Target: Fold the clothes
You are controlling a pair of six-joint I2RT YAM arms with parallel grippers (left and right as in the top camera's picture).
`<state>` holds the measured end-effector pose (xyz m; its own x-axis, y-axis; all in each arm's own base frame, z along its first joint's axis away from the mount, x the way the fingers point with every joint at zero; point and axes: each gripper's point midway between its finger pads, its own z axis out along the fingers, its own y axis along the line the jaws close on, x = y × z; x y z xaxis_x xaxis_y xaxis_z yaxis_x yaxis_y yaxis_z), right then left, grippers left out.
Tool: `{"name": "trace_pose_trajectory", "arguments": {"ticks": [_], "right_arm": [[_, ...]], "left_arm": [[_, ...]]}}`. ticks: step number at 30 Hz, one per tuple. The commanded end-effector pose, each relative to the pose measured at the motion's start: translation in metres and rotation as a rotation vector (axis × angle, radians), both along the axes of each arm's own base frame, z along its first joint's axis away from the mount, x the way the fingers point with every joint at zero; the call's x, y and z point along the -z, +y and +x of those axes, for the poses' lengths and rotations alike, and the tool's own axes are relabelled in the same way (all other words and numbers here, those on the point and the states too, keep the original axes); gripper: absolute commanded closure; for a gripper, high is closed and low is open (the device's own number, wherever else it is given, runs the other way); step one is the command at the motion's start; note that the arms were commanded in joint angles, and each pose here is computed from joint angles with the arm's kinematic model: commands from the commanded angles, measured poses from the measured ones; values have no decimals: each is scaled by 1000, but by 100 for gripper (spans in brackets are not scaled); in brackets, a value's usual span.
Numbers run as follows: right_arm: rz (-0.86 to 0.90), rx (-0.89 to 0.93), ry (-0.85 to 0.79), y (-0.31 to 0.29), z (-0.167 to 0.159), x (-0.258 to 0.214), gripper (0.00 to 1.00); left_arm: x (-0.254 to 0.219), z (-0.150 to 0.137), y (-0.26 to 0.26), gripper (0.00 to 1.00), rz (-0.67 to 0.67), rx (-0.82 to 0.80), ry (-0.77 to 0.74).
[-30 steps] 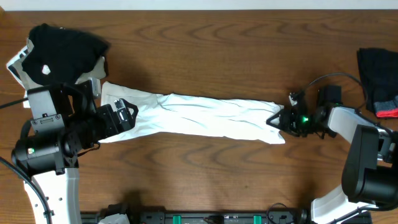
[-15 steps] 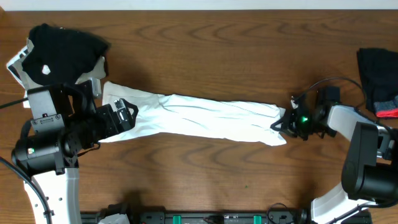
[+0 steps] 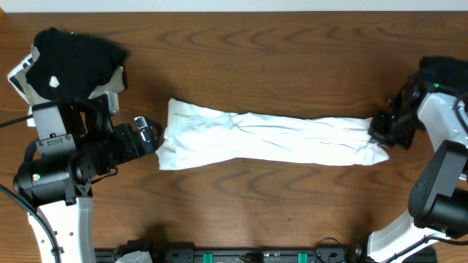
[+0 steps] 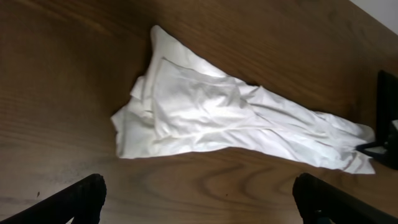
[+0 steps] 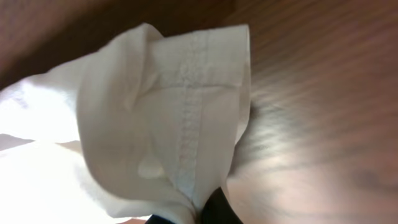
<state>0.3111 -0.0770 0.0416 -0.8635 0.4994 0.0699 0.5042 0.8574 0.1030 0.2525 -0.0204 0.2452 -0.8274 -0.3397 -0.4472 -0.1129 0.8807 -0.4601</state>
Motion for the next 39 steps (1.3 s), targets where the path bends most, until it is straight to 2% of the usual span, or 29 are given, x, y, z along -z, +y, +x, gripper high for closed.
{"name": "trace_pose_trajectory", "arguments": {"ticks": [1, 8, 13, 24, 29, 39], "right_arm": [[-72, 6, -2, -14, 8, -13, 99], [-127, -39, 30, -2, 13, -39, 99], [-255, -96, 77, 14, 10, -44, 99], [-267, -252, 34, 101, 17, -44, 99], [-212, -339, -11, 146, 19, -43, 99], [-184, -410, -76, 201, 17, -42, 99]], "left_arm": [[3, 0, 0, 2, 9, 11, 8], [3, 0, 0, 2, 9, 11, 7], [3, 0, 0, 2, 9, 11, 7], [3, 0, 0, 2, 9, 11, 7], [3, 0, 0, 2, 9, 11, 7], [3, 0, 0, 2, 9, 11, 7]]}}
